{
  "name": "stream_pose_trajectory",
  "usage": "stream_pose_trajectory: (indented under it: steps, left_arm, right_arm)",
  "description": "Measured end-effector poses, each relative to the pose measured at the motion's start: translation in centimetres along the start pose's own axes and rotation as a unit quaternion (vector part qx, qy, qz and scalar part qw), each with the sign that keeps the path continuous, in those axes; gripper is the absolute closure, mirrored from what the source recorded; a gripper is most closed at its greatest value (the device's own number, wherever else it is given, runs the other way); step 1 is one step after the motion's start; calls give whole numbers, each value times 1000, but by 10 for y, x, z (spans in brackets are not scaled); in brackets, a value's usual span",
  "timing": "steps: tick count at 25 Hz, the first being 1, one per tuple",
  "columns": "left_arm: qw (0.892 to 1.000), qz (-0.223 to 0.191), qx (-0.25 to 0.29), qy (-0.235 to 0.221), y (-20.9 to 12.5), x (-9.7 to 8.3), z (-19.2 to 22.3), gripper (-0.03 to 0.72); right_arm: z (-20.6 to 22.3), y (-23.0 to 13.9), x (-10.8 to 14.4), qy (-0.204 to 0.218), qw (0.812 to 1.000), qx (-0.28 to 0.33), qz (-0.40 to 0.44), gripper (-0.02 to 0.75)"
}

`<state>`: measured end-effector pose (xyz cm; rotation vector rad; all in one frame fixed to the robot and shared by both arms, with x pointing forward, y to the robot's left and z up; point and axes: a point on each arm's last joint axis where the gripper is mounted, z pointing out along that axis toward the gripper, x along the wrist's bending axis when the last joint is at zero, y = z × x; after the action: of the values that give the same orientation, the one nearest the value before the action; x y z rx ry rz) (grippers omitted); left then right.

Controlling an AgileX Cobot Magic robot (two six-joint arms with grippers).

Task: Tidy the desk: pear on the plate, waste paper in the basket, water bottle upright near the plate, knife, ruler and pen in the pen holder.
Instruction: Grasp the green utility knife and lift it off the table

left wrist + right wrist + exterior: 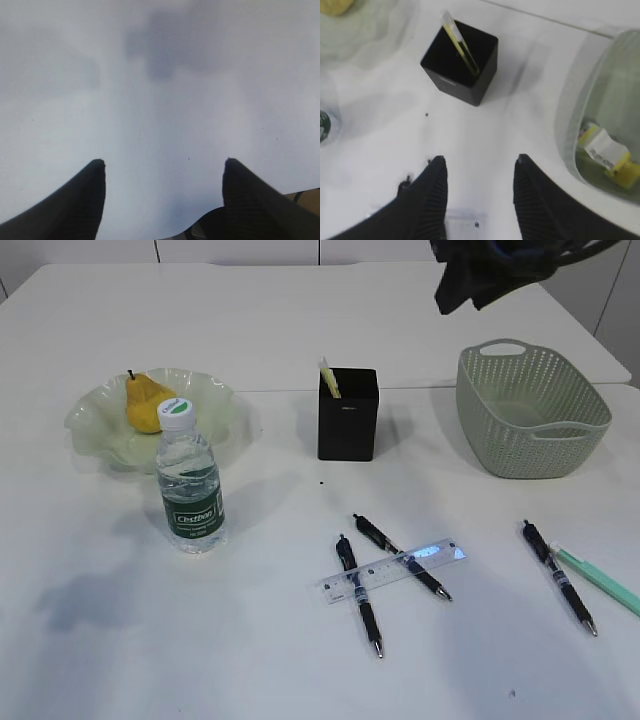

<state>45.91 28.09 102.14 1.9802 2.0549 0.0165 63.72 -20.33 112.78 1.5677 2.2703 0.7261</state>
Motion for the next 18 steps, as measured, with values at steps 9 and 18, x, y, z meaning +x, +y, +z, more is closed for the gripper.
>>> stream_pose_trajectory:
  steps: [9,18]
  left_arm:
    - [1000,0,0,0,0,0,0,171]
    - [1000,0,0,0,0,0,0,171]
  right_arm:
    - [-18,-35,-8,-73,995,58,-15,412]
    - [17,-85,-28,-85,986,140,-4,411]
